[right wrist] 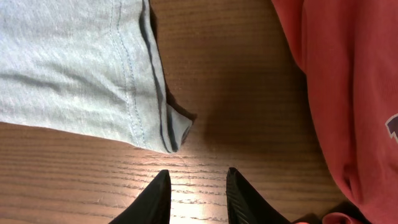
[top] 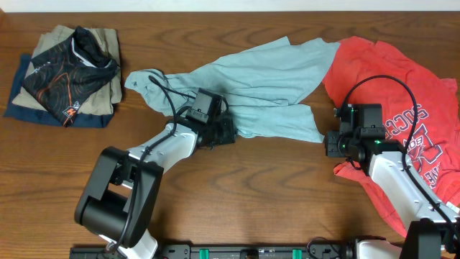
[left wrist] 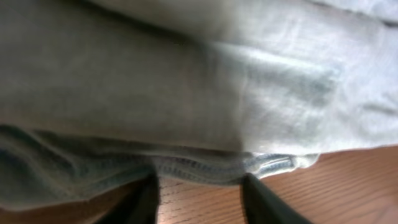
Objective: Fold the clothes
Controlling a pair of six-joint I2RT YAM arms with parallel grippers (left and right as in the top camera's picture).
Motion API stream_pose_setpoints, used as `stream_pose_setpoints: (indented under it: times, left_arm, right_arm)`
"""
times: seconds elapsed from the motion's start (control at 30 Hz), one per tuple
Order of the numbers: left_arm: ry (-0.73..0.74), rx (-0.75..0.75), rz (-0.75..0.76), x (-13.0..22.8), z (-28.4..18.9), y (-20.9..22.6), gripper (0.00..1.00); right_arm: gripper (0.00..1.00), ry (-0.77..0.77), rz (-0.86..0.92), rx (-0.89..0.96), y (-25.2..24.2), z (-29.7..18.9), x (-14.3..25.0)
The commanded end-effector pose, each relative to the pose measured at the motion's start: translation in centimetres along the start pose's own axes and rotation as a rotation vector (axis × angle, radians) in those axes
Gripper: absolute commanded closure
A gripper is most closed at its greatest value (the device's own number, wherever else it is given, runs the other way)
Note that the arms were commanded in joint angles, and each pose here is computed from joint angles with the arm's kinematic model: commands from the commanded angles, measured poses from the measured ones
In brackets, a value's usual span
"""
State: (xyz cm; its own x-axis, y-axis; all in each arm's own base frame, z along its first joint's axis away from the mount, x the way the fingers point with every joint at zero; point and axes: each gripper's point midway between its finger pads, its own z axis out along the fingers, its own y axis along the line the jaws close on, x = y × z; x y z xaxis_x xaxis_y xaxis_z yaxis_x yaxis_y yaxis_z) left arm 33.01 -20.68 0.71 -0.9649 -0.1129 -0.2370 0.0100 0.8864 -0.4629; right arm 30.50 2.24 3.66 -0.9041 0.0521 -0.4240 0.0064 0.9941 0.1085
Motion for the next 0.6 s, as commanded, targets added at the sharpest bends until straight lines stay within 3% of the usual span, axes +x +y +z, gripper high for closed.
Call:
stream_pose_setpoints:
  times: [0.0,0.1,0.17,0.5,0.57]
  left_arm:
    - [0.044,-0.042,-0.013,1.4,1.0,1.4,0.71]
    - [0.051,-0.047,-0.015,1.5,0.9,1.5,0.81]
    - [0.044,-0.072,-0.016,1.5,0.9,1.9,0.94]
    - [0.023,-0.141,-0.028,1.1,0.6,3.4,0.93]
    - [0.037,-0.119,-0.03,1.3,0.7,3.0,0.59]
  right_arm:
    - [0.72,-0.002,0.007,0.006,0.1,-0.1,0.1]
    - [0.71,-0.002,0.007,0.007,0.1,-0.1,0.1]
    - [0.71,-0.002,0.007,0.007,0.1,-0.1,0.1]
    - [0.7,-0.003,0.008,0.025,-0.3,-0.1,0.1]
    - [0.68,-0.003,0.007,0.026,-0.3,-0.1,0.1]
